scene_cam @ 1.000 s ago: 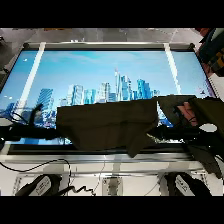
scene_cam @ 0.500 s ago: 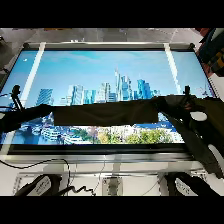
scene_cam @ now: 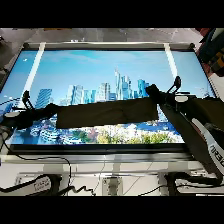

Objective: Fold the clothes and pants, and hang the long-sleeved shirts on hangers.

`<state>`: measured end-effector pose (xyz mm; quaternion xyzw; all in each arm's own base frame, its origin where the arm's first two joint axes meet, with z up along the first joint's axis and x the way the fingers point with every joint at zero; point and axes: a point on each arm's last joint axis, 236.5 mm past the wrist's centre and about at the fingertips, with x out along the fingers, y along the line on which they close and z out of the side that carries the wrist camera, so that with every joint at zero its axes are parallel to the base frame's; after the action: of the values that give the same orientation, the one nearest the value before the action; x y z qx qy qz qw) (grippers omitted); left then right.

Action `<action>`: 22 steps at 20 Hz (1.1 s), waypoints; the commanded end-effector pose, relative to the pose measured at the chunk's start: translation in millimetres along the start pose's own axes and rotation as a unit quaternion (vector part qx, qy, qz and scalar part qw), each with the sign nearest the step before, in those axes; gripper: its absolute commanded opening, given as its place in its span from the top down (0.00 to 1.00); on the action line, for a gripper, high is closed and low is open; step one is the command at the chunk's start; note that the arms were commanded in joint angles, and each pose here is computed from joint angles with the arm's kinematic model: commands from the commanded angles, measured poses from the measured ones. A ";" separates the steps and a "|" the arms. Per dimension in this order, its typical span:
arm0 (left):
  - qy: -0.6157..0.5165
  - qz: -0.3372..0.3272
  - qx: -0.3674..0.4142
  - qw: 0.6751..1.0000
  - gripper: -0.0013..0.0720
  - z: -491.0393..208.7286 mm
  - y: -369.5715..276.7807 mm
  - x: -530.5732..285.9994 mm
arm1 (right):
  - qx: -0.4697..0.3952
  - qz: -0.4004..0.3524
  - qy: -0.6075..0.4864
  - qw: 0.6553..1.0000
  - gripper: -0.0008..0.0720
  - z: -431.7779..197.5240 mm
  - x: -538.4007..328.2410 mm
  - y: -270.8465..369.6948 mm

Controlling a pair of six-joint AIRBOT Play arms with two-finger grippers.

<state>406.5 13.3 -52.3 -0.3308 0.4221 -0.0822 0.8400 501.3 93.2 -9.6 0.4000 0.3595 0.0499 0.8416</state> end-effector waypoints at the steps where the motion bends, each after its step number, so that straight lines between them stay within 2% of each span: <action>1: -0.026 0.009 -0.020 0.999 0.10 14.4 15.4 -12.1 | -0.072 -0.003 0.048 0.996 0.23 -2.8 0.1 -0.1; 3: -0.031 0.028 -0.009 0.999 0.10 18.8 31.6 -30.7 | -0.087 -0.001 0.091 0.992 0.24 -8.1 -10.6 -6.4; 6: 0.055 0.066 0.033 0.996 0.10 -20.6 56.6 -39.4 | -0.091 -0.001 0.153 0.984 0.24 -25.1 -25.6 -20.1; 9: 0.125 0.049 0.038 0.990 0.10 -54.8 50.4 -23.4 | -0.102 0.004 0.199 0.975 0.24 -48.9 -29.9 -17.5; 10: 0.142 0.042 0.042 0.988 0.10 -64.3 45.3 -14.0 | -0.107 0.007 0.206 0.973 0.28 -55.5 -29.0 -12.9; 11: 0.159 0.037 0.050 0.985 0.10 -74.2 40.4 -3.8 | -0.114 0.011 0.212 0.971 0.38 -62.6 -27.1 -7.2; 13: 0.174 0.042 0.070 0.981 0.10 -85.4 35.0 16.6 | -0.130 0.017 0.217 0.967 0.39 -75.3 -21.7 5.5; 15: 0.154 0.053 0.095 0.982 0.16 -73.9 29.4 29.8 | -0.147 0.024 0.220 0.964 0.39 -89.3 -15.4 19.1; 16: 0.139 0.050 0.107 0.983 0.35 -60.5 21.0 32.9 | -0.158 0.027 0.220 0.962 0.42 -96.6 -12.1 26.6; 17: 0.130 0.042 0.113 0.984 0.70 -47.1 11.5 32.5 | -0.168 0.030 0.217 0.961 0.50 -102.6 -8.4 33.9; 18: 0.126 0.027 0.125 0.984 0.96 -34.3 -3.0 29.4 | -0.178 0.033 0.209 0.961 0.63 -107.1 -3.8 42.0; 20: 0.127 -0.012 0.158 0.979 0.97 -11.1 -38.5 14.3 | -0.187 0.036 0.195 0.962 0.91 -115.7 4.5 55.4; 21: 0.128 -0.034 0.179 0.975 0.97 0.0 -61.2 0.9 | -0.186 0.035 0.192 0.963 0.97 -122.4 9.3 60.6; 22: 0.126 -0.050 0.192 0.972 0.97 9.5 -82.0 -14.0 | -0.194 0.037 0.194 0.961 0.97 -131.1 14.7 65.7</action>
<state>410.6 -20.0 -46.0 -0.1842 0.5023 -0.1856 0.8242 437.4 201.7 -25.3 0.2337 0.4986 0.2253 0.8038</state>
